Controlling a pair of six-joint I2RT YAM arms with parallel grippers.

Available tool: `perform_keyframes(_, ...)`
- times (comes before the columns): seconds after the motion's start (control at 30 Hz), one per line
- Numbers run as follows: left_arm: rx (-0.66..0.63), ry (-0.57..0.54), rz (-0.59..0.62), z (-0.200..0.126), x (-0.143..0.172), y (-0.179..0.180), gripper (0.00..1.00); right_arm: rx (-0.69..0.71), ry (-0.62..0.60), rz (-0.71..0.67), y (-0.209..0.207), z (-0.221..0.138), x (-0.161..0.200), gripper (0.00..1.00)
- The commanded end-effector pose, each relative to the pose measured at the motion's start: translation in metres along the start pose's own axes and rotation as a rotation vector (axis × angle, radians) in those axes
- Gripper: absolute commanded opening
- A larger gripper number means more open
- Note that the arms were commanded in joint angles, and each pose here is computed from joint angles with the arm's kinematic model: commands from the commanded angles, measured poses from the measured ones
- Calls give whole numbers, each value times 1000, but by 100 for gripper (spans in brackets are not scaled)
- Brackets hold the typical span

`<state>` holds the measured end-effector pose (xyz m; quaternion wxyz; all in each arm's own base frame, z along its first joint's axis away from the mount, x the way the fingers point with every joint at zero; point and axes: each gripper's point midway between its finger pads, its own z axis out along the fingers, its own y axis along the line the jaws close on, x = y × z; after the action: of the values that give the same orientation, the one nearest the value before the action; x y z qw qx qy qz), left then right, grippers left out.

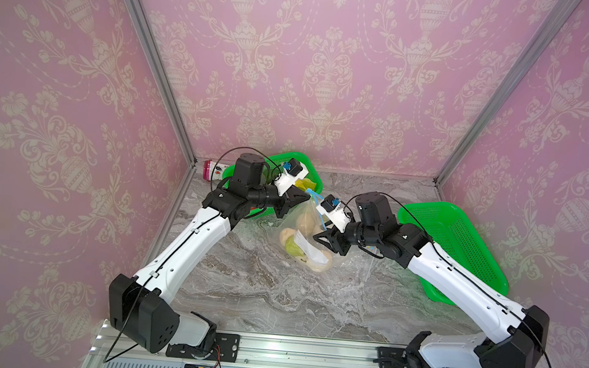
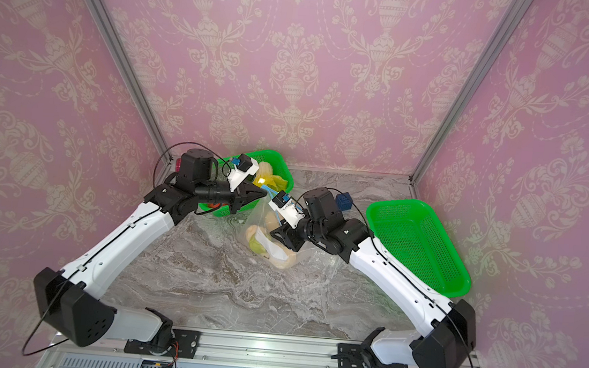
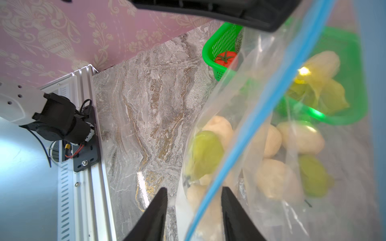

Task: Open the zip-top bag and take out the pear
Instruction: Open the zipper of the food storage bag at the center of the board.

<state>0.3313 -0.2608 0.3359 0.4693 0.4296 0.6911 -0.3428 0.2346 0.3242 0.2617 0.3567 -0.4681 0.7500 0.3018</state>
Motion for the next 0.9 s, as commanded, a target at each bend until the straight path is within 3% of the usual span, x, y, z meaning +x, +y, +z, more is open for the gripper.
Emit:
perform_keyframes(0.0, 13, -56, 33, 15, -27, 2, 0, 52, -58, 45, -13, -2, -5, 24)
perform_keyframes(0.07, 21, -47, 35, 31, -29, 5, 0, 75, -102, 86, -26, -11, -6, 15)
perform_keyframes(0.2, 28, -5, -16, 79, -26, 23, 0, 113, -230, 235, -64, -36, 4, 15)
perform_keyframes(0.27, 25, 19, -67, 104, -22, 35, 14, 159, -259, 320, -83, -45, 23, 15)
perform_keyframes(0.3, 33, 30, -95, 117, -20, 40, 31, 192, -265, 357, -92, -49, 32, 15)
perform_keyframes(0.33, 34, 37, -114, 126, -19, 44, 42, 220, -266, 386, -98, -53, 39, 15)
perform_keyframes(0.47, -12, 83, -167, 150, -12, 64, 59, 304, -265, 505, -115, -64, 77, 15)
perform_keyframes(0.67, -117, 118, -202, 120, -14, 67, 65, 309, -270, 612, -118, -61, 117, 15)
perform_keyframes(0.87, -308, 203, -392, 62, 19, 55, 68, 266, -285, 633, -116, -53, 126, 14)
